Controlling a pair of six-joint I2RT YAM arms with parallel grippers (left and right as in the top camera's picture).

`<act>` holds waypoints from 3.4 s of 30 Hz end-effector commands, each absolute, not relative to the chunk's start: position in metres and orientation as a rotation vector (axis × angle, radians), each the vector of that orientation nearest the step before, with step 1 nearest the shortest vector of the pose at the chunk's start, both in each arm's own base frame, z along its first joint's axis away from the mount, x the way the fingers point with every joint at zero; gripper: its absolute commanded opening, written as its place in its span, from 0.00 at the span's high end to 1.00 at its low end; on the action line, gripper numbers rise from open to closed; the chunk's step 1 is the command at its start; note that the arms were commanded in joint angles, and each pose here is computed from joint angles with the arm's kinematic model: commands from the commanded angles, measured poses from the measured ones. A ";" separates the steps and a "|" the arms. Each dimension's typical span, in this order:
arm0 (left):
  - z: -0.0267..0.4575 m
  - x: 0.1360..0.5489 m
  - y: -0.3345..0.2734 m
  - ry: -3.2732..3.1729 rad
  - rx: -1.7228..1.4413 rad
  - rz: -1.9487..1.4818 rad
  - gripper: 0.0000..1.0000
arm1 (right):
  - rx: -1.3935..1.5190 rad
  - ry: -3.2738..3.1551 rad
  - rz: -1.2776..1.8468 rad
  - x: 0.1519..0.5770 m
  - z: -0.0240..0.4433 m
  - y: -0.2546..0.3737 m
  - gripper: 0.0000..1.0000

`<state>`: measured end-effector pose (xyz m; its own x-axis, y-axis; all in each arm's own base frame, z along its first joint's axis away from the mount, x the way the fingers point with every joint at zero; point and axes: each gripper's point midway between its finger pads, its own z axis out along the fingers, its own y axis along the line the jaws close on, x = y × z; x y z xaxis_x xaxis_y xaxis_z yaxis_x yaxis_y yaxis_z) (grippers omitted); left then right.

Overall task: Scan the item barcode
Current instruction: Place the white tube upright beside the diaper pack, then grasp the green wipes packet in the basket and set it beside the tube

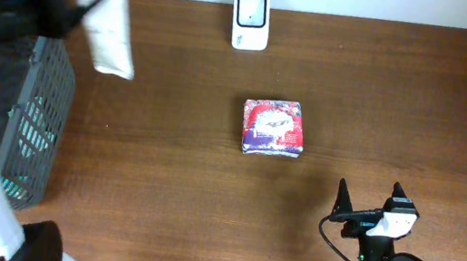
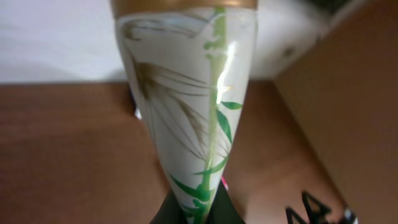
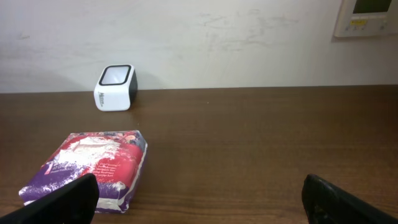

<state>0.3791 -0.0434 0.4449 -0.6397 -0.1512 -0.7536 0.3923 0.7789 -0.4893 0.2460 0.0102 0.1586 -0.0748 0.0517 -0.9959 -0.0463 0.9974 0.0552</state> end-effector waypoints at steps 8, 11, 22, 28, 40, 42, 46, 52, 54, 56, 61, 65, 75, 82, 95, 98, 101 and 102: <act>0.231 0.429 -0.187 2.780 0.031 -0.188 1.00 | 0.003 1.648 0.087 0.246 0.156 0.011 0.02; 0.156 0.431 -0.209 2.928 0.065 -0.051 1.00 | 0.003 1.648 0.087 0.246 0.156 0.011 0.02; 0.026 0.402 -0.291 3.158 0.120 -0.100 1.00 | 0.003 1.648 0.087 0.246 0.156 0.011 0.01; 0.030 0.405 -0.346 3.066 0.130 -0.319 0.98 | 0.003 1.648 0.087 0.246 0.156 0.011 0.01; 0.246 0.463 -0.231 2.676 0.218 -0.421 0.00 | 0.003 1.648 0.087 0.246 0.156 0.011 0.01; 0.298 0.464 -0.185 2.569 0.110 -0.422 0.00 | 0.003 1.648 0.087 0.246 0.156 0.011 0.01; 0.419 0.429 -0.062 2.271 -0.040 -0.306 0.01 | 0.003 1.648 0.087 0.246 0.156 0.011 0.01; 0.471 0.357 0.128 2.092 -0.488 0.123 0.01 | 0.003 1.648 0.087 0.246 0.156 0.011 0.01; 0.429 0.356 0.169 2.218 -0.635 0.158 0.01 | 0.003 1.648 0.087 0.246 0.156 0.011 0.01; 0.385 0.355 0.187 2.361 -0.719 0.158 0.01 | 0.003 1.648 0.087 0.246 0.156 0.011 0.01; 0.258 0.346 0.247 2.615 -0.982 0.177 0.00 | 0.003 1.648 0.087 0.246 0.156 0.011 0.01; 0.166 0.340 0.242 2.726 -1.072 -0.034 0.05 | 0.003 1.648 0.087 0.246 0.156 0.011 0.01; 0.046 0.332 0.202 2.837 -0.998 -0.169 0.14 | 0.003 1.648 0.087 0.246 0.156 0.011 0.01; 0.069 0.333 0.213 2.806 -1.021 -0.158 1.00 | 0.003 1.648 0.087 0.246 0.156 0.011 0.01; 0.406 0.348 0.044 2.303 -0.138 -0.592 1.00 | 0.003 1.648 0.087 0.246 0.156 0.011 0.01; 0.375 0.357 -0.023 2.427 0.058 -0.669 1.00 | 0.003 1.648 0.087 0.246 0.156 0.011 0.01; 0.322 0.360 -0.087 2.558 0.236 -0.733 1.00 | 0.003 1.648 0.087 0.246 0.156 0.011 0.01; 0.299 0.364 -0.113 2.593 0.252 -0.780 1.00 | 0.003 1.648 0.087 0.246 0.156 0.011 0.01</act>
<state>0.3613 -0.0686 0.3420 -0.8564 -0.0260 -0.5157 0.2507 0.8522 -0.4592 0.2460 0.0101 0.1585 -0.0751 0.0513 -0.9959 -0.0460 0.9974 0.0548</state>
